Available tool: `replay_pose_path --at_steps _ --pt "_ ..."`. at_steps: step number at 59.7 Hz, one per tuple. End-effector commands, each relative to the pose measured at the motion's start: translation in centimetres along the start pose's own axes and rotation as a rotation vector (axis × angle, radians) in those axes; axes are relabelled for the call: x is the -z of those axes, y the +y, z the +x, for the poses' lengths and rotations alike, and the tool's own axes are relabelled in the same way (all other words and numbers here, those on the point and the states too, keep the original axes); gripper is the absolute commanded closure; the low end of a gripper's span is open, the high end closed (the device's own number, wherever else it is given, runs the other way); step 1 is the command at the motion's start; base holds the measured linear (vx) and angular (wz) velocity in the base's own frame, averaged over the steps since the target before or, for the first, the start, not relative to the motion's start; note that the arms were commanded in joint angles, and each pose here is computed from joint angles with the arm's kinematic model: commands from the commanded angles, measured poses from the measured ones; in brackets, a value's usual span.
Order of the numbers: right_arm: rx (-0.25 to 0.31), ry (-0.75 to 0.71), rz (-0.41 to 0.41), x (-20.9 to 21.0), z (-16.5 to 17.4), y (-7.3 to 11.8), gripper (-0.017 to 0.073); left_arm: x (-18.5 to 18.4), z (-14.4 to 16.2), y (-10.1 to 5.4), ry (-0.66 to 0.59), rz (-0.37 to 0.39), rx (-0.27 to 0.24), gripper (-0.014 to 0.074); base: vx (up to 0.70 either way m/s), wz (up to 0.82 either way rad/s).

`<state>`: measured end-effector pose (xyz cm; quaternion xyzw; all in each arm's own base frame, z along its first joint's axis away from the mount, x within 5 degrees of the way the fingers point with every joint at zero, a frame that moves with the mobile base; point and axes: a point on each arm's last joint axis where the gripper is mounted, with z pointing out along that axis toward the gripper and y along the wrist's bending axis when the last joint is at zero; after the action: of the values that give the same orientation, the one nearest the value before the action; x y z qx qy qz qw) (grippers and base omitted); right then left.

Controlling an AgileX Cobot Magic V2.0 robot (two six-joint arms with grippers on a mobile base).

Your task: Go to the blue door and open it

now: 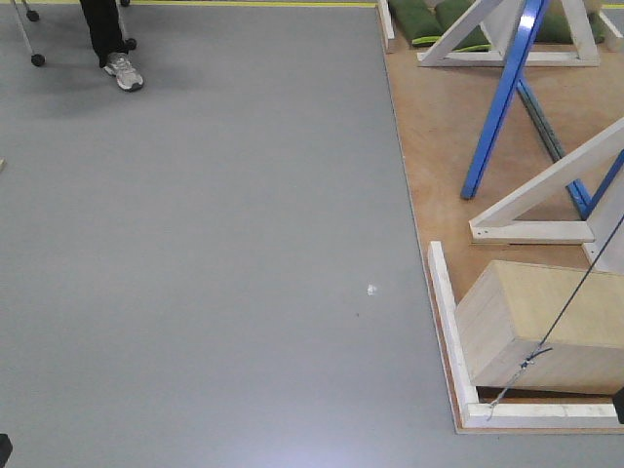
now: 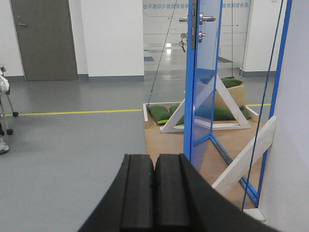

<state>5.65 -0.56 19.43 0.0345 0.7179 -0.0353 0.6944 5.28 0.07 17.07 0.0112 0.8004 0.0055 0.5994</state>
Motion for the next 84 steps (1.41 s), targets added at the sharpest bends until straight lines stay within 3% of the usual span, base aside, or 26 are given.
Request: replay_pose_path --at_steps 1,84 --pt "0.012 -0.083 0.002 0.06 -0.49 -0.01 0.0564 0.49 -1.76 -0.01 -0.122 0.005 0.003 0.0523 0.23 -0.04" --pt "0.012 -0.083 0.002 0.06 -0.49 -0.01 0.0564 0.49 -1.76 -0.01 -0.122 0.005 0.003 0.0523 0.32 -0.01"
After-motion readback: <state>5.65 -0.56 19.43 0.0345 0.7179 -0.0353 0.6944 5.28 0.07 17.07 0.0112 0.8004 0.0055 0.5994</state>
